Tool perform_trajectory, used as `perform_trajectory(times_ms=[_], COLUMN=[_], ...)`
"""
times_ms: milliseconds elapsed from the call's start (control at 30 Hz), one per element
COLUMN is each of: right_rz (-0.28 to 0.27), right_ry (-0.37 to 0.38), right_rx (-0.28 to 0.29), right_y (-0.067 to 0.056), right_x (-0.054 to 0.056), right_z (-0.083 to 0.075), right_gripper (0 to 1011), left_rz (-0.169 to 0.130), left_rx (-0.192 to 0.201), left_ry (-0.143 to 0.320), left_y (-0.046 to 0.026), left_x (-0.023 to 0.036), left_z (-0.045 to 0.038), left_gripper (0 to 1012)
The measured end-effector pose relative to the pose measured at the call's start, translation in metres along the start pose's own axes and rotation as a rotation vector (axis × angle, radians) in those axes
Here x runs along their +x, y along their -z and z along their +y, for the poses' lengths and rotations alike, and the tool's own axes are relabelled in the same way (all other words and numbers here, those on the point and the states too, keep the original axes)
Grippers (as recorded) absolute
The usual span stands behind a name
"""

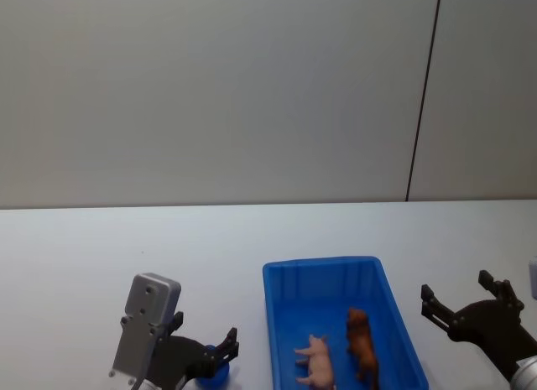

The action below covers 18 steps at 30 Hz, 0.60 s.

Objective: Pick up the two dolls from the table and place them into the box.

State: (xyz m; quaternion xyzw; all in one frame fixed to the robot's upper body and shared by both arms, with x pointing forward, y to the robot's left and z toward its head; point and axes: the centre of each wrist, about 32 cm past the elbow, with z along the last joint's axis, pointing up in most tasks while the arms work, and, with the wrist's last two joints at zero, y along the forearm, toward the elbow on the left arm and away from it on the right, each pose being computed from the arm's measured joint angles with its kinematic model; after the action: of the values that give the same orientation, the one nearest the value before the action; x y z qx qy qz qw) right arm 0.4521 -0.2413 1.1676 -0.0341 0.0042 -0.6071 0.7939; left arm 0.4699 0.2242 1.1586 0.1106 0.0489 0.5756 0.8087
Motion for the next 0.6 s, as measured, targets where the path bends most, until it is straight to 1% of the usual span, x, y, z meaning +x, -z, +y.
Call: perform_trajectory(times_ms=[200, 267, 400, 467, 567, 600], right_rz=[0.0, 0.0, 0.0, 0.0, 0.0, 0.0], right_ry=[0.0, 0.0, 0.0, 0.0, 0.0, 0.0], right_rx=[0.0, 0.0, 0.0, 0.0, 0.0, 0.0], right_y=[0.0, 0.0, 0.0, 0.0, 0.0, 0.0], right_x=[0.0, 0.0, 0.0, 0.0, 0.0, 0.0], right_z=[0.0, 0.0, 0.0, 0.0, 0.0, 0.0], right_gripper=[1001, 1001, 1001, 1001, 1001, 1001], left_rz=[0.012, 0.019, 0.028, 0.033, 0.04, 0.044], left_rx=[0.017, 0.026, 0.032, 0.035, 0.04, 0.043], left_ry=[0.006, 0.013, 0.025, 0.028, 0.034, 0.037], left_y=[0.0052, 0.0082, 0.0117, 0.0132, 0.0156, 0.0169], left_x=[0.0011, 0.0018, 0.0024, 0.0026, 0.0031, 0.0032], left_z=[-0.0006, -0.0012, -0.0022, -0.0028, -0.0039, -0.0046], left_gripper=[1001, 1001, 994, 919, 869, 837])
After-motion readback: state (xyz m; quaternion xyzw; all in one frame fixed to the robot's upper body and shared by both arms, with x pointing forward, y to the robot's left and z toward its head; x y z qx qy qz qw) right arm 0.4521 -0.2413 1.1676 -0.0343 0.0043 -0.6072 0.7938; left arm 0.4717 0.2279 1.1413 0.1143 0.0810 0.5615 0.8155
